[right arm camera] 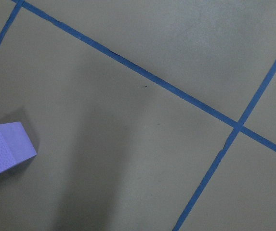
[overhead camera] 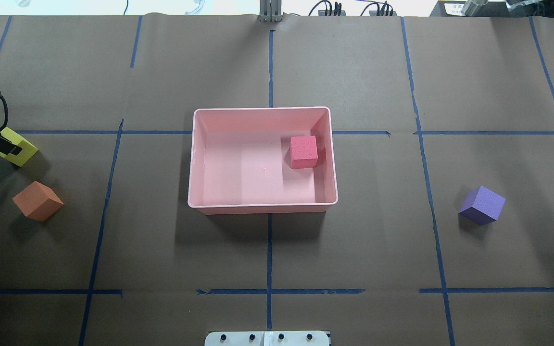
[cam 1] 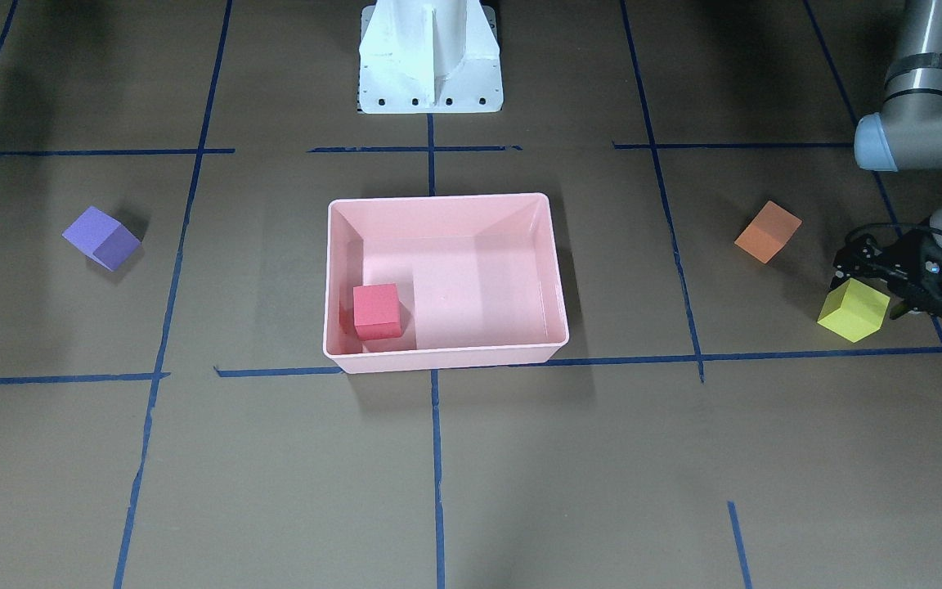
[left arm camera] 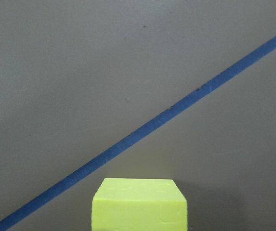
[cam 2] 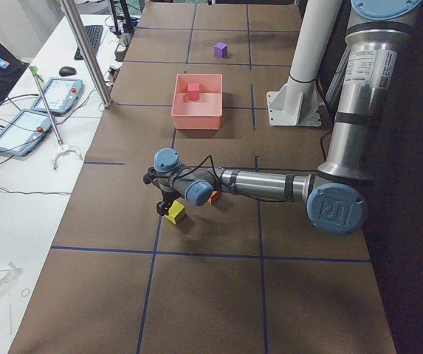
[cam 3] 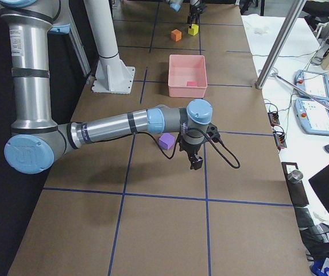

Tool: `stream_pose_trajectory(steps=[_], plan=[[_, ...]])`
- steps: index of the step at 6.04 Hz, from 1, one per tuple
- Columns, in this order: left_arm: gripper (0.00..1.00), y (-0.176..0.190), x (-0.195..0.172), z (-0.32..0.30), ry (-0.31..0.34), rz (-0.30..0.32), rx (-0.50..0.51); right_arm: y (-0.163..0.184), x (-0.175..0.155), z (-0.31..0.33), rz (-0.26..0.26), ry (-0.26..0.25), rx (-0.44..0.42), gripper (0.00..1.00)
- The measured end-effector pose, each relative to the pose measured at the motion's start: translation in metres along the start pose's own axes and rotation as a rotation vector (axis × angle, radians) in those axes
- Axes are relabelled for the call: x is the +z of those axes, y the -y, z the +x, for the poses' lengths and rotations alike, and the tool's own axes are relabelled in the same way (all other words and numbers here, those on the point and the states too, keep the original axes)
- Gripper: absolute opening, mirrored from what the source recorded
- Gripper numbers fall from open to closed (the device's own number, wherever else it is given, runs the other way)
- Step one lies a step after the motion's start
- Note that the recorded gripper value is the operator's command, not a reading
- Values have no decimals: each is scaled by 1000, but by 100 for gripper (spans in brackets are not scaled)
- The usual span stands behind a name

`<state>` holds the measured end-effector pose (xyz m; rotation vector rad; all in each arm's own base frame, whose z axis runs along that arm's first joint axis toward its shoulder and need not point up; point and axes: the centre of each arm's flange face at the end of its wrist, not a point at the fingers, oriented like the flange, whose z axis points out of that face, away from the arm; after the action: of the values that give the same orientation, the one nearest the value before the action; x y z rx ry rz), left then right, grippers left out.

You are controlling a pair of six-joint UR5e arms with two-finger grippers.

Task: Place blocks into pink bin with both arms
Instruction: 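Lower the left gripper onto the yellow cube and close on it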

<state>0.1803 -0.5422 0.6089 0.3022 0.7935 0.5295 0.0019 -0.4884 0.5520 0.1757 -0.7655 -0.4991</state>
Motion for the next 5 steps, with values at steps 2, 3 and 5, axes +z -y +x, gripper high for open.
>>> stream_pose_trajectory(steps=[2, 3, 5], plan=[[100, -4, 12, 0, -5, -22, -9, -1, 1, 1, -2, 1, 3, 100], [99, -6, 22, 2, -11, -41, -13, -1, 1, 1, -3, 1, 4, 100], [56, -4, 36, 5, -16, -64, -11, -2, 2, 1, -4, 1, 3, 100]])
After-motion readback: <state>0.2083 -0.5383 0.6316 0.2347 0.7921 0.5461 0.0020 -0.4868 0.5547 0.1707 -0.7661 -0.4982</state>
